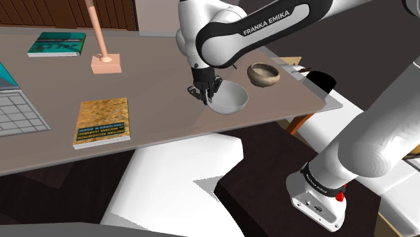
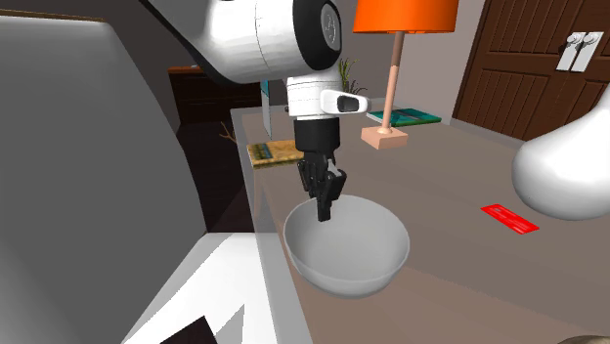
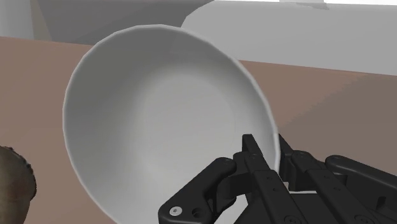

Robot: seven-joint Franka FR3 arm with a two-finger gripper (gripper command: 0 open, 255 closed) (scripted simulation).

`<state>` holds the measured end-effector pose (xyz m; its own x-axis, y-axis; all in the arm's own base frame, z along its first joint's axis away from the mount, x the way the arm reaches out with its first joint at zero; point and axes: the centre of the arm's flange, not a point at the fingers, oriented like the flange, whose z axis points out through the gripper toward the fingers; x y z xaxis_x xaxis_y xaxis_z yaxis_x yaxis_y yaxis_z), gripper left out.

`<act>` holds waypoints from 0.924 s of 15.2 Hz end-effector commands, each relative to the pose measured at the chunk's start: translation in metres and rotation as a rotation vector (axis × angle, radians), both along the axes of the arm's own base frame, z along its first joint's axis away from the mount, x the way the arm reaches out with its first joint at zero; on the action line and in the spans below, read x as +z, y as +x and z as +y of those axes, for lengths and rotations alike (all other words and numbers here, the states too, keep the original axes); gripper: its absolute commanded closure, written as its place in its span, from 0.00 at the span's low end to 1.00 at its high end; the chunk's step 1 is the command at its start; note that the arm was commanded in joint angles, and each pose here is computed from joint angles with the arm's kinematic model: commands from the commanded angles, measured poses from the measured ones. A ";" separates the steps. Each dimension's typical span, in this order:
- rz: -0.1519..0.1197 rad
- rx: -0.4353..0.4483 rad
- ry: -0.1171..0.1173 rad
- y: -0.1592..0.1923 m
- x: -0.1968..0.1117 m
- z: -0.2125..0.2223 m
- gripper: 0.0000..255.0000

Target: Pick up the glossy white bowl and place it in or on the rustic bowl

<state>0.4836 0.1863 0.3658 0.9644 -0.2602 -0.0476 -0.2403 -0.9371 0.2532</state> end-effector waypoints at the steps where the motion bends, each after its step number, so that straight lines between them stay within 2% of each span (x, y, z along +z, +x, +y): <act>1: 0.001 0.000 0.000 0.000 -0.001 0.000 1.00; 3: 0.001 0.000 0.000 0.000 -0.001 0.000 1.00; 14: 0.001 0.000 0.000 0.000 0.057 0.000 1.00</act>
<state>0.4840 0.1861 0.4185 0.9642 -0.2607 -0.0488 -0.2405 -0.9369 0.2536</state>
